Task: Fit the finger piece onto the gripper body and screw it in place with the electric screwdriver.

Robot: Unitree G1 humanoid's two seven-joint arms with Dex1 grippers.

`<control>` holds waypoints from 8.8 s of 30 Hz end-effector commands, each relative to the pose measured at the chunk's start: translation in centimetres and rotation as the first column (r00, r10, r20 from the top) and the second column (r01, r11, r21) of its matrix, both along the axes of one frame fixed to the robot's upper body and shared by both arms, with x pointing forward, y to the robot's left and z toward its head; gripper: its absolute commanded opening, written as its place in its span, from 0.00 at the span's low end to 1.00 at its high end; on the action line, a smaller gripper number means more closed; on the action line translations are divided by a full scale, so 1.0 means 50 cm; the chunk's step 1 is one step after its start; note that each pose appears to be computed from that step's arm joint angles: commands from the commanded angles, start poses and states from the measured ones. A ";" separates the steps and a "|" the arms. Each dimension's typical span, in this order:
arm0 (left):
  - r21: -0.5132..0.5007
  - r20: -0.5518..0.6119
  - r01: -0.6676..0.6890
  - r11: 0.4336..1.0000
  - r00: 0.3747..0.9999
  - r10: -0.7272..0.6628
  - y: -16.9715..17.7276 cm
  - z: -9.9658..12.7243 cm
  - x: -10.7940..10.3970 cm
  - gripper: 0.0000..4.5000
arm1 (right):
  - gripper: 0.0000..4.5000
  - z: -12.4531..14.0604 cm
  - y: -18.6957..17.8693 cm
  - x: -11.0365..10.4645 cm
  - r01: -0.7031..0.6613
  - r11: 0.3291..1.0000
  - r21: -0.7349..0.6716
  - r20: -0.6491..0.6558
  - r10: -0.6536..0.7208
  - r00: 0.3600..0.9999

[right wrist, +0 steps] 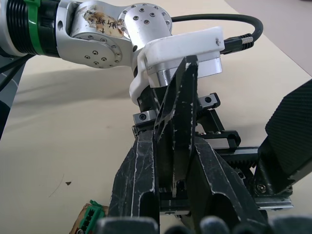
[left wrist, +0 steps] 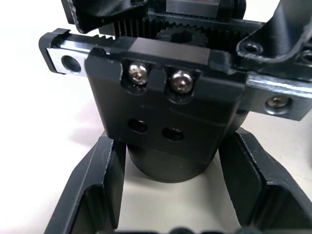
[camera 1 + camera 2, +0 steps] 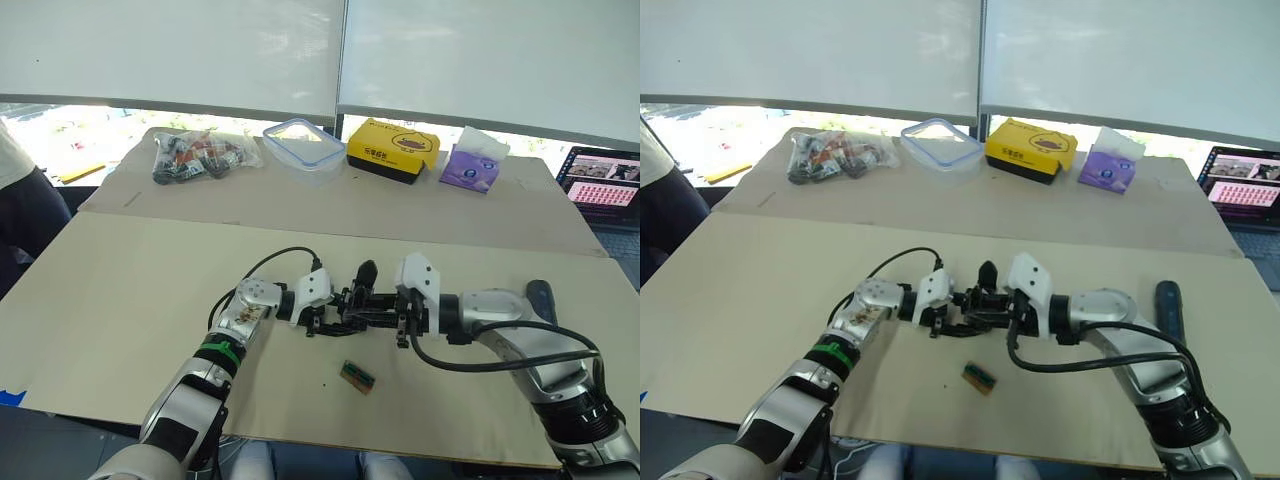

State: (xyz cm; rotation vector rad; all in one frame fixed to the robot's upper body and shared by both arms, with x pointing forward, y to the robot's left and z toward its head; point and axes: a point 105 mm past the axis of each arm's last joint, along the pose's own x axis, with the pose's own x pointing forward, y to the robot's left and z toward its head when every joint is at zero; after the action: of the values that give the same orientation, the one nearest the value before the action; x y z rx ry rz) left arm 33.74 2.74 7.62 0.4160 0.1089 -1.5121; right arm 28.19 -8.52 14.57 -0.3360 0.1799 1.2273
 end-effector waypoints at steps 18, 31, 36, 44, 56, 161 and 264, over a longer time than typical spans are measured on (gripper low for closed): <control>0.030 -0.023 0.037 0.999 0.999 -0.037 -0.009 -0.022 -0.020 0.50 | 0.09 -0.023 -0.006 -0.011 0.021 0.998 -0.056 -0.040 -0.024 0.999; 0.031 -0.017 0.004 1.000 1.000 -0.003 0.005 -0.019 -0.008 0.50 | 0.63 0.035 0.011 -0.018 -0.057 0.997 0.049 0.053 0.054 0.997; 0.027 -0.021 -0.005 1.000 1.000 0.005 0.005 -0.020 -0.007 0.50 | 0.99 0.068 0.009 -0.022 -0.072 0.992 0.099 0.165 0.055 0.985; 0.020 -0.031 -0.013 1.000 0.999 0.014 0.005 -0.024 -0.008 0.50 | 0.99 0.096 -0.003 -0.046 -0.132 0.969 0.210 0.246 0.079 0.966; -0.021 -0.035 -0.091 0.996 0.995 0.090 0.062 -0.011 -0.011 0.99 | 1.00 0.168 -0.053 -0.103 -0.141 0.937 0.319 0.389 0.007 0.921; -0.266 0.063 0.033 0.963 0.998 -0.017 0.186 0.184 -0.178 1.00 | 1.00 -0.042 -0.271 -0.116 0.284 0.714 -0.639 -0.376 -0.613 0.695; 0.003 -0.036 0.054 0.999 0.998 -0.054 0.060 -0.025 -0.166 1.00 | 0.43 0.090 -0.018 -0.185 -0.163 0.879 0.448 0.336 0.004 0.942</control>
State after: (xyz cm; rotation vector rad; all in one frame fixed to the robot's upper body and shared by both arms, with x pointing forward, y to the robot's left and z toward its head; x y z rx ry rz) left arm 25.29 5.70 6.39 0.3857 0.1249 -1.5810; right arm 19.49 -9.52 17.88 -0.0905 -0.3512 1.2350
